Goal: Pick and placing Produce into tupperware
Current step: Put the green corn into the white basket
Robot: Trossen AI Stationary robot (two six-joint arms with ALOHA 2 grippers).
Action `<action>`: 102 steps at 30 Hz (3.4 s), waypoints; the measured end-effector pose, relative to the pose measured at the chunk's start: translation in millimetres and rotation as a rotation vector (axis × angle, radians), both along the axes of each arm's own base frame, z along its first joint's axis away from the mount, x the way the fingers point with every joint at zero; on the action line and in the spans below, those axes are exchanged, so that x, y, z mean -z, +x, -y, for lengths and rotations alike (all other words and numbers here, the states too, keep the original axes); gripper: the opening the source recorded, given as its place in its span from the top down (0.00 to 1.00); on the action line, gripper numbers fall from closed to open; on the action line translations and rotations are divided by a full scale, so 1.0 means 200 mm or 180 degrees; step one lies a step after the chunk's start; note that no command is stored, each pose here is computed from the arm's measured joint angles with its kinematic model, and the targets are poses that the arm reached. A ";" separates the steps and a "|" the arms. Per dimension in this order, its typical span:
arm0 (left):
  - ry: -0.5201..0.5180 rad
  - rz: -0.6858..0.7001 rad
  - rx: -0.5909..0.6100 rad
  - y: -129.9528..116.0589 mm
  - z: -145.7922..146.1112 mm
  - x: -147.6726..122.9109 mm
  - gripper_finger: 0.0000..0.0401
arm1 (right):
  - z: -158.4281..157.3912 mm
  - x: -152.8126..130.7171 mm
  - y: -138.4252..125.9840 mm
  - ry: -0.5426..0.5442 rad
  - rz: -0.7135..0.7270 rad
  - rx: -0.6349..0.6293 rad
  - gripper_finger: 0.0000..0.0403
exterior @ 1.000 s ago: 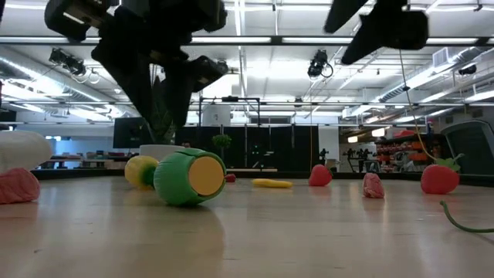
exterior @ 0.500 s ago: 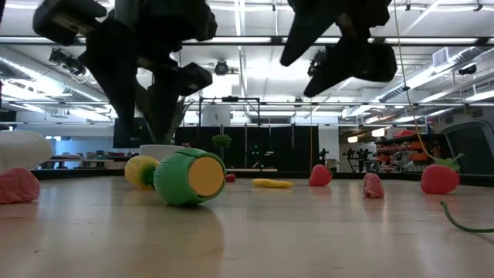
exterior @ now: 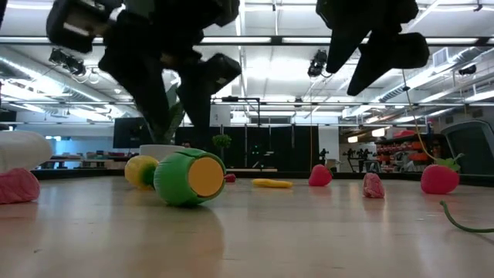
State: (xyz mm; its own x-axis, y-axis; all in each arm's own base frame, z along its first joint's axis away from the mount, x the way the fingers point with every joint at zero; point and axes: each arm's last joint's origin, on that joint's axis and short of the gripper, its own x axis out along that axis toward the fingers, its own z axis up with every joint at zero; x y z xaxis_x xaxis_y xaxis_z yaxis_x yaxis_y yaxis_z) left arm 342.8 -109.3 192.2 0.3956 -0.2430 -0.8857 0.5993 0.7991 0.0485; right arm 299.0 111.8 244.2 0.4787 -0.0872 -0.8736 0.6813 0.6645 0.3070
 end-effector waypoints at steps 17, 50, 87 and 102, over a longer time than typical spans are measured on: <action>0.0434 0.0047 0.0523 0.02 0.11 0.15 0.39 | 0.02 -0.05 -0.05 -0.0121 -0.0010 -0.0077 0.39; 0.0132 -0.0692 -0.1324 0.09 0.03 -0.27 0.34 | 0.04 -0.04 -0.09 -0.0669 -0.0430 -0.0958 0.39; 0.1225 -0.0305 0.1451 0.18 0.35 0.03 0.33 | 0.09 -0.01 -0.20 -0.0831 -0.1146 -0.0575 0.39; 0.0930 -0.0393 0.1447 0.19 0.37 0.07 0.33 | 0.09 -0.01 -0.20 -0.0828 -0.1139 -0.0576 0.39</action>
